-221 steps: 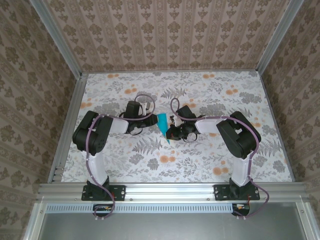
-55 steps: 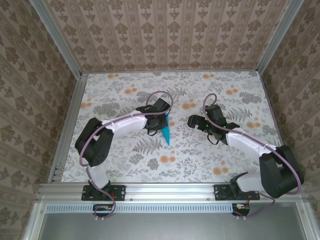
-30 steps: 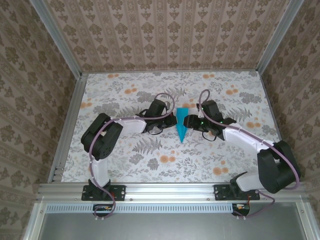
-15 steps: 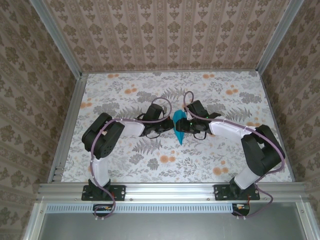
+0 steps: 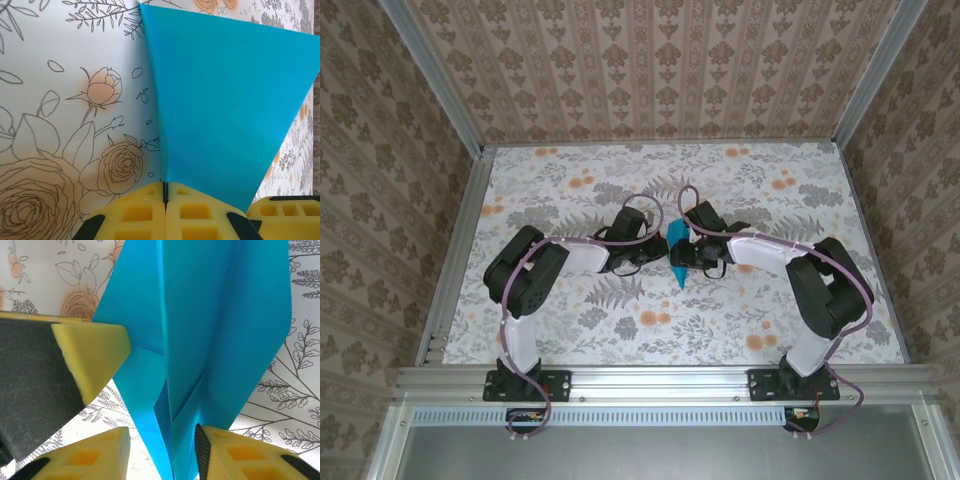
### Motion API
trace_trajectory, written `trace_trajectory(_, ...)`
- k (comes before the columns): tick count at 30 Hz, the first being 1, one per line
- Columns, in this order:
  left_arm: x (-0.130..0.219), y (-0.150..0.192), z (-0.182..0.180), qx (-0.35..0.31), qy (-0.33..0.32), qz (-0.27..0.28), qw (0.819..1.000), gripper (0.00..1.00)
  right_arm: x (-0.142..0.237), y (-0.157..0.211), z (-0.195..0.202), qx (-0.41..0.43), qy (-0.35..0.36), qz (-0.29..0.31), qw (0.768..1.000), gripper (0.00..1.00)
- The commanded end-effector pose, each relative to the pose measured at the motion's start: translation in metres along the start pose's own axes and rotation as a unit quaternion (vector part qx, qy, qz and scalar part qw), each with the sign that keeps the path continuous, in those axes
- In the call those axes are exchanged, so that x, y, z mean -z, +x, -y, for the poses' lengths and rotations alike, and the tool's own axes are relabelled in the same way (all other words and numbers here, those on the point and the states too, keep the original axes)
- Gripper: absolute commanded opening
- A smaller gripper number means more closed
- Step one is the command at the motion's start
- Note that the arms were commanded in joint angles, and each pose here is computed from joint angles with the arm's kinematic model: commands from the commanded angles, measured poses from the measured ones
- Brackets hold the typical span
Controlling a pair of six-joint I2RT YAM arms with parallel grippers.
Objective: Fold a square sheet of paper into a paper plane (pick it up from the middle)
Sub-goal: Move a paper plane to the center of the table.
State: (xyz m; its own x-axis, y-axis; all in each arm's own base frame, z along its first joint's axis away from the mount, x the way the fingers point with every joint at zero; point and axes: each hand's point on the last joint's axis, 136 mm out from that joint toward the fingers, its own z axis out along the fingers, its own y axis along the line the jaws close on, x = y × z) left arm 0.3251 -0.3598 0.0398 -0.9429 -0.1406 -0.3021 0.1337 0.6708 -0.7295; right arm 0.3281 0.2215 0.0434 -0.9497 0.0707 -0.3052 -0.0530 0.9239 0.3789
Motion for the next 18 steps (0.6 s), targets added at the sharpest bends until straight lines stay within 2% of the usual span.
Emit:
trace_trajectory(1,0.0,0.002,-0.007,0.012,-0.001,-0.004,1.0,0.0,-0.004,-0.002,0.007,0.008,0.032,-0.004,0.999,0.36)
trace_trajectory(4,0.002,0.001,-0.007,0.013,-0.003,-0.002,1.0,0.01,-0.009,-0.004,0.011,0.006,0.05,-0.007,0.999,0.34)
trace_trajectory(8,0.007,-0.001,-0.005,0.011,-0.005,0.001,1.0,0.07,-0.014,-0.006,0.012,0.01,0.061,-0.008,0.998,0.29)
trace_trajectory(13,0.028,-0.011,-0.007,0.017,-0.018,0.02,1.0,0.22,-0.012,-0.01,0.016,0.018,0.089,-0.003,0.996,0.16)
trace_trajectory(15,0.044,-0.016,-0.013,0.021,-0.034,0.034,0.999,0.33,-0.008,-0.012,0.02,0.023,0.106,0.001,0.994,0.14)
trace_trajectory(18,0.07,-0.022,-0.028,0.024,-0.078,0.054,0.995,0.42,-0.002,-0.015,0.022,0.033,0.125,0.007,0.992,0.13)
